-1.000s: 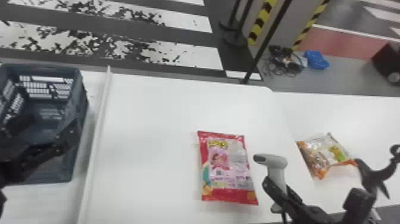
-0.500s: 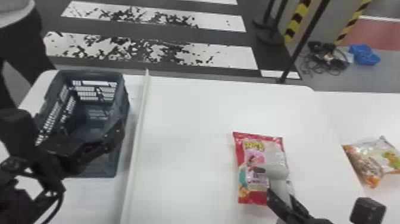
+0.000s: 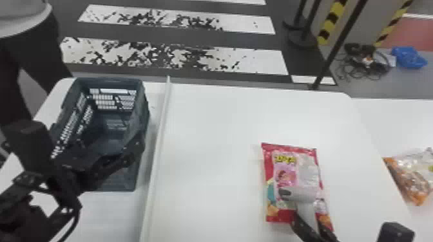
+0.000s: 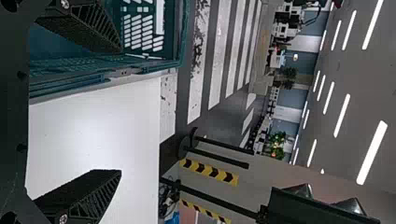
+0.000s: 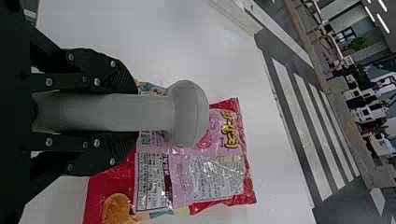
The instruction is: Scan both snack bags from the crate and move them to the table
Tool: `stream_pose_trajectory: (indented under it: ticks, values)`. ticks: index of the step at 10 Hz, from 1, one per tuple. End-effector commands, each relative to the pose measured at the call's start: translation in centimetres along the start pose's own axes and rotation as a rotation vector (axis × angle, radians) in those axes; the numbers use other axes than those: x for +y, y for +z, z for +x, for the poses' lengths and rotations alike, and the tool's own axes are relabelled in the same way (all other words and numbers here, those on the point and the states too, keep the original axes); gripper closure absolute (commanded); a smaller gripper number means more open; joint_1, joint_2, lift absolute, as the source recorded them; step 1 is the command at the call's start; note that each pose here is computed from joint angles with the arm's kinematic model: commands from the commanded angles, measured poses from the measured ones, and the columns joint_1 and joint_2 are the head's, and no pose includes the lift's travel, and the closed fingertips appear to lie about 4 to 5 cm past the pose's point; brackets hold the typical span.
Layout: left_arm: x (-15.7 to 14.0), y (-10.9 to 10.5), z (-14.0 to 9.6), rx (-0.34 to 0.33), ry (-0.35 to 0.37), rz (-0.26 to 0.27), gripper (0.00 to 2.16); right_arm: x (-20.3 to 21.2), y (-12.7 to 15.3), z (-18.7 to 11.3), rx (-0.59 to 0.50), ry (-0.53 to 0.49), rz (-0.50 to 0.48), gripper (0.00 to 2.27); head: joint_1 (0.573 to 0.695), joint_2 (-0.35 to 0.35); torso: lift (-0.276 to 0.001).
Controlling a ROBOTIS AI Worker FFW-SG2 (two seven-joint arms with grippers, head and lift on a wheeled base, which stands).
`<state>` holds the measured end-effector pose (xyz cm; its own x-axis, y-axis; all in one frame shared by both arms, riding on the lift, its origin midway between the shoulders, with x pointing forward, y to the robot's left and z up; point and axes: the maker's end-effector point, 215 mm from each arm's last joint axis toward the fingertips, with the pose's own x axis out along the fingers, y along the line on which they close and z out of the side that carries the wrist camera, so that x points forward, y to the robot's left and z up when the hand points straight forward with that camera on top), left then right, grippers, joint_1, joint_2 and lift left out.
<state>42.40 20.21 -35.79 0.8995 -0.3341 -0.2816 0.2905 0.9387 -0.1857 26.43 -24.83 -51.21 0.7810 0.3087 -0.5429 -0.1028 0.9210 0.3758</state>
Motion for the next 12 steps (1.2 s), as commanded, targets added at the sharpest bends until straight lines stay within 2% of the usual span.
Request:
stream_pose_trajectory:
  ticks: [1,2,5,8,10,12]
  values:
    - [0.0,0.2,-0.3,-0.004,0.001,0.0,0.07,0.0,0.0,0.2,-0.01,0.003,-0.004,2.25,0.695,-0.08,-0.087]
    - [-0.1,0.4,-0.3,-0.008,0.002,0.002,0.07,0.0,0.9,0.0,-0.028,0.006,-0.001,2.25,0.695,-0.077,-0.087]
    - [-0.4,0.5,-0.7,-0.006,0.002,0.001,0.07,-2.7,7.2,-2.7,-0.091,-0.021,0.015,2.25,0.695,-0.099,-0.087]
    - [-0.8,0.5,-1.5,-0.006,0.004,0.008,0.07,-8.9,14.2,-1.6,-0.157,-0.09,-0.04,2.25,0.695,-0.196,-0.087]
    - [-1.1,0.1,-1.4,0.007,0.001,0.008,0.07,-13.9,15.0,-0.7,-0.14,-0.136,-0.046,2.25,0.695,-0.259,-0.087]
    - [-1.3,0.3,-1.4,0.005,-0.002,0.014,0.07,-18.1,13.9,-0.1,-0.095,-0.175,-0.052,2.25,0.695,-0.308,-0.087]
